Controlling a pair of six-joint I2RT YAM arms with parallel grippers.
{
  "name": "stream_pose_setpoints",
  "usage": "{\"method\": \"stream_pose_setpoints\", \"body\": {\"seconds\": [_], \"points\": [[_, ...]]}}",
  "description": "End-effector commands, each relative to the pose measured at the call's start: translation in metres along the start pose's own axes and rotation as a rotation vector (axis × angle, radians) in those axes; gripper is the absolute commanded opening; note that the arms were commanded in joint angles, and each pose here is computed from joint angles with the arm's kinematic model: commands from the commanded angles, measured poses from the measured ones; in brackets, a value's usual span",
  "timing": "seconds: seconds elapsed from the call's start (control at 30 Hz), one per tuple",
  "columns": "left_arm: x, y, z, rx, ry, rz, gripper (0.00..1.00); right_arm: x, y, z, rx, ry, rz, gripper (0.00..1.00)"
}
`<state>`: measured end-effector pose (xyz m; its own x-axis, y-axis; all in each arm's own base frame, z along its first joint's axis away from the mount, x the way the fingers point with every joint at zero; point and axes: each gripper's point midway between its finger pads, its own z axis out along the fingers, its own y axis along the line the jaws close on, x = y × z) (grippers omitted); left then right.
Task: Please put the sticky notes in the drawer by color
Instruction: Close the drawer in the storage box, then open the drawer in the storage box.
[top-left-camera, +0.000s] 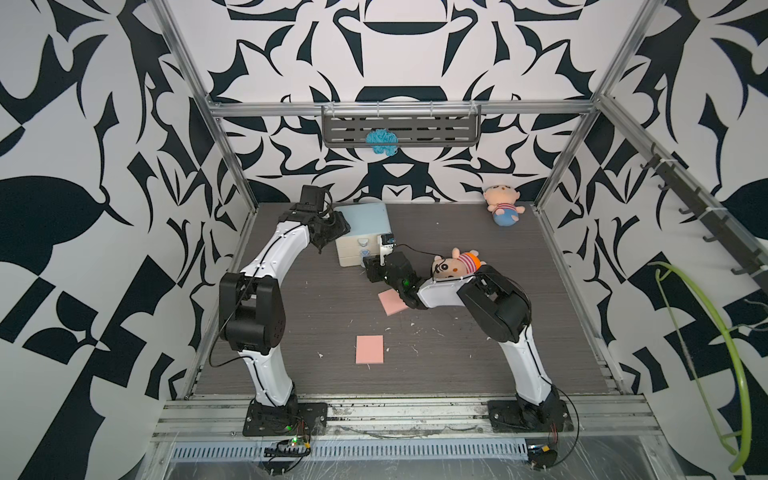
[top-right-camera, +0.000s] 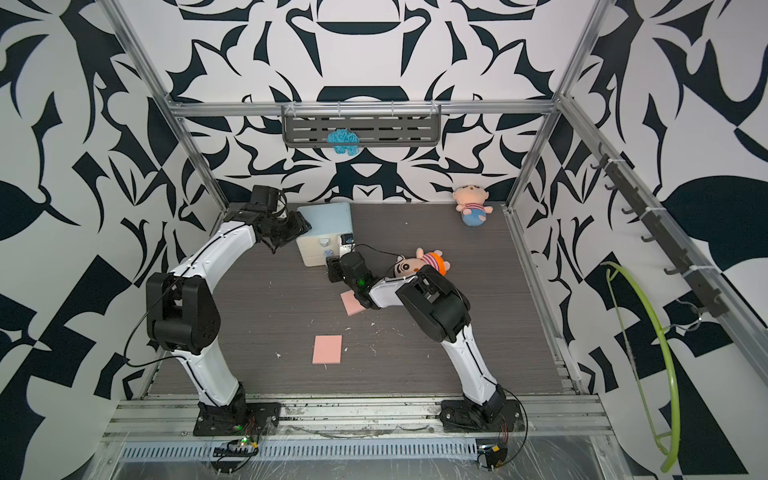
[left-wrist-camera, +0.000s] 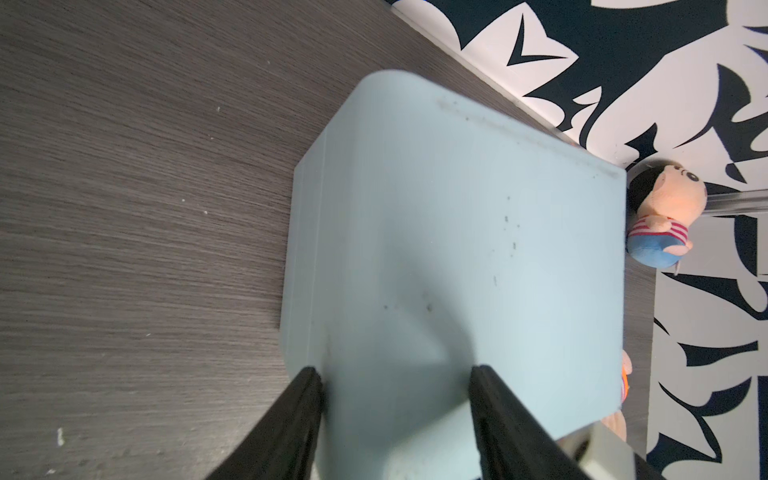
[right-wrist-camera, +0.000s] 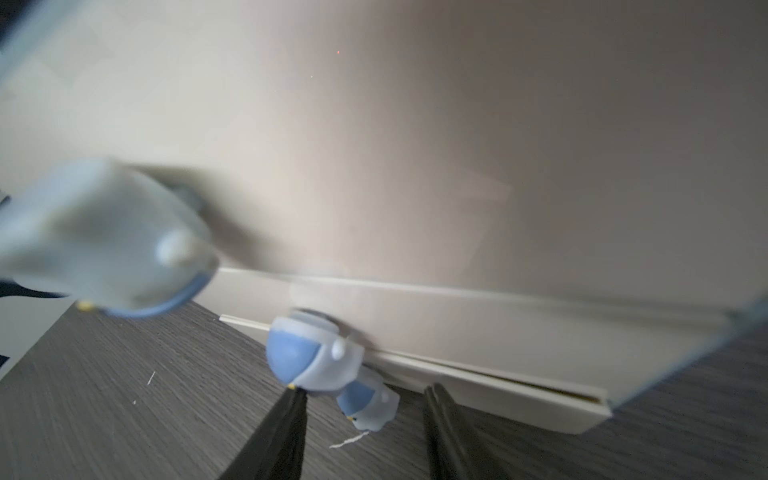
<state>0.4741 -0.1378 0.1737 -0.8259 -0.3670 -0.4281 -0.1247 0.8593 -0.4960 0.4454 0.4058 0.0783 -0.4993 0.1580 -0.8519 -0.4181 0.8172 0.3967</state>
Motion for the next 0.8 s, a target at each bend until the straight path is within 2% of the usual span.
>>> {"method": "stream_pose_setpoints", "body": {"seconds": [0.0, 0.2, 0.77], "points": [[0.054, 0.029, 0.017, -0.088, 0.191, -0.038, 0.62, -0.022, 0.005, 0.002, -0.01, -0.078, 0.082, 0.5], [0.054, 0.027, 0.017, -0.08, 0.193, -0.04, 0.62, -0.012, 0.007, -0.002, -0.015, -0.067, 0.079, 0.52], [0.055, 0.026, 0.019, -0.075, 0.201, -0.04, 0.61, 0.001, 0.006, 0.031, -0.011, -0.05, 0.129, 0.49]]}}
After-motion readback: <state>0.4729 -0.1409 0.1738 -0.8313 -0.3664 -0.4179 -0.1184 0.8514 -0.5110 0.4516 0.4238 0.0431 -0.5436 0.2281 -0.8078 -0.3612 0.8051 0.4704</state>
